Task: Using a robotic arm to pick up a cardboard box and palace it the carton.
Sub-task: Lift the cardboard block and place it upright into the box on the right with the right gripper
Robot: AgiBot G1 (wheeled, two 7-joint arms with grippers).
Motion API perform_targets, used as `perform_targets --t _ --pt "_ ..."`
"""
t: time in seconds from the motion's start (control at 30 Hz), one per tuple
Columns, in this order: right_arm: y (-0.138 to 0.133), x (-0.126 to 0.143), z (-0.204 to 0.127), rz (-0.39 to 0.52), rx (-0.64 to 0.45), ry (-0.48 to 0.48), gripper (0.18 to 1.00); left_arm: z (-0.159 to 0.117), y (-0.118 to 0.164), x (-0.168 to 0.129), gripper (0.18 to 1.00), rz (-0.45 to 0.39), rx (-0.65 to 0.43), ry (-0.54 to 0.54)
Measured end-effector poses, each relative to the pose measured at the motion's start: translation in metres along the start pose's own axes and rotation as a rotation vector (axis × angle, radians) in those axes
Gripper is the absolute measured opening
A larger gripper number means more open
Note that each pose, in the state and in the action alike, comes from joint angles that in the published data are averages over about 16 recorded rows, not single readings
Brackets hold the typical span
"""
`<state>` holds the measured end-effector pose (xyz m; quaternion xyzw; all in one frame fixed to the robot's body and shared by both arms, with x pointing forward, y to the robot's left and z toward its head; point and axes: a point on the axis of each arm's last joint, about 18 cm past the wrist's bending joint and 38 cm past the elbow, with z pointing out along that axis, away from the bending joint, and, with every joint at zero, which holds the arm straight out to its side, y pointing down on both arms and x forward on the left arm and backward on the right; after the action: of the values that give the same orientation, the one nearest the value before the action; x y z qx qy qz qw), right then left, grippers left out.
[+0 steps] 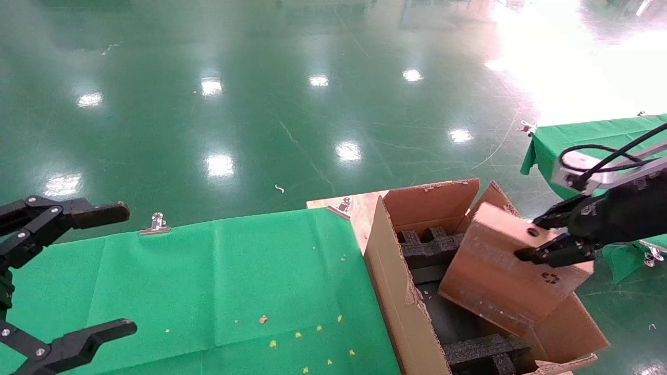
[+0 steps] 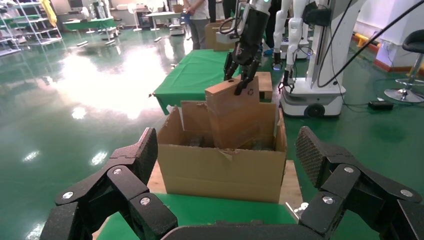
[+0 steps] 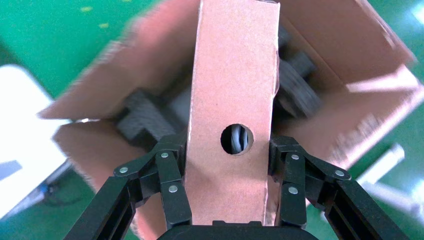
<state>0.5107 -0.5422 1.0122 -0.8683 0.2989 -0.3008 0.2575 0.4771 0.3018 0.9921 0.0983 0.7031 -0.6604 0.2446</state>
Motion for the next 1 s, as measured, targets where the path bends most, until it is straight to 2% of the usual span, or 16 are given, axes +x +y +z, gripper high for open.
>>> perform_targets --t 0.23,0.47,0.7,1.0 --pt "0.025 0.014 0.009 0.173 -0.001 0.069 0.457 0.000 0.000 0.000 1.001 0.000 0.000 0.000" --pt "0.043 0.022 0.017 0.303 0.011 0.125 0.457 0.000 0.000 0.000 1.001 0.000 0.000 0.000" --pt "0.052 0.026 0.023 0.379 0.018 0.161 0.456 0.000 0.000 0.000 1.001 0.000 0.000 0.000" --pt "0.055 0.028 0.025 0.404 0.024 0.179 0.456 0.000 0.000 0.000 1.001 0.000 0.000 0.000"
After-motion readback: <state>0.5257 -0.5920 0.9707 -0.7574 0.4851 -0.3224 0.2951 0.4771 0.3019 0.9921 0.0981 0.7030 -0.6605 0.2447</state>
